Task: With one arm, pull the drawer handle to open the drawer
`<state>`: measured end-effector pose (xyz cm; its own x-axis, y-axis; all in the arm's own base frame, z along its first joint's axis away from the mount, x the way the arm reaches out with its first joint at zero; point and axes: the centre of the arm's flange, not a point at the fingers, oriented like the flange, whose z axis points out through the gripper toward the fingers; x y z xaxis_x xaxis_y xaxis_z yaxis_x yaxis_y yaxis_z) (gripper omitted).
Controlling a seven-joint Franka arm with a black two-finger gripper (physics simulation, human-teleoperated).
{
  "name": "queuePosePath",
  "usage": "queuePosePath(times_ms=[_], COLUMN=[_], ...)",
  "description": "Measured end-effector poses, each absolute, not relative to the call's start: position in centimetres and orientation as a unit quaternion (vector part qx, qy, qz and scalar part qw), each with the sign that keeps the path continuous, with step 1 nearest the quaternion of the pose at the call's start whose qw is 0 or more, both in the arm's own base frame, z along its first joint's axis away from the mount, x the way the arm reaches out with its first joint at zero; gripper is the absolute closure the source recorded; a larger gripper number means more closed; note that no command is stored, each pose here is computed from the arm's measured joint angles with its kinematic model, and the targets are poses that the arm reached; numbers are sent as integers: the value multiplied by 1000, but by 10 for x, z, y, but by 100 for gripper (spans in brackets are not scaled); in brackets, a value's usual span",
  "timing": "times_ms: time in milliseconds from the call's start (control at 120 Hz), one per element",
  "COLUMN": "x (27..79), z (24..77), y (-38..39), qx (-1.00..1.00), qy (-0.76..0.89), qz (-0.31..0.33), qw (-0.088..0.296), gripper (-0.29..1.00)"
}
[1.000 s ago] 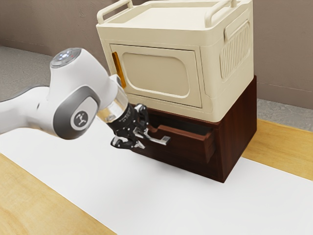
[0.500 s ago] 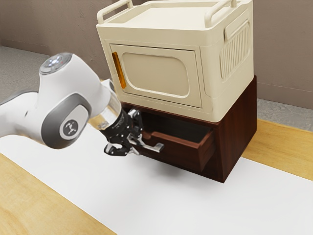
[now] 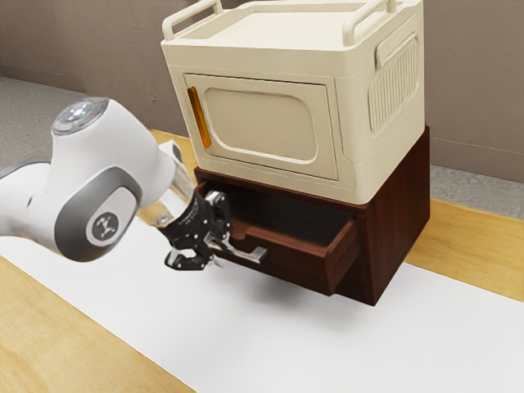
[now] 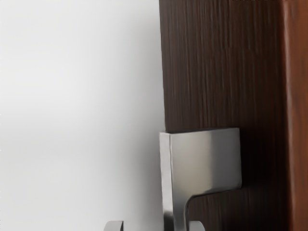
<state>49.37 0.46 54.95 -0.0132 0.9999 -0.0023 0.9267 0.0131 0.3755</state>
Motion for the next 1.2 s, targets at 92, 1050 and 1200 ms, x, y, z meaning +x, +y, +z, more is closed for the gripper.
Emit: queuePosePath(times_ms=[92,1050,1200], x=[489,441,432], z=[549,546,545], y=[3,-4,-7], qx=[688,679,680], qy=[700,708,707], qz=[135,142,143], qw=[135,134,135], gripper=[60,60,59])
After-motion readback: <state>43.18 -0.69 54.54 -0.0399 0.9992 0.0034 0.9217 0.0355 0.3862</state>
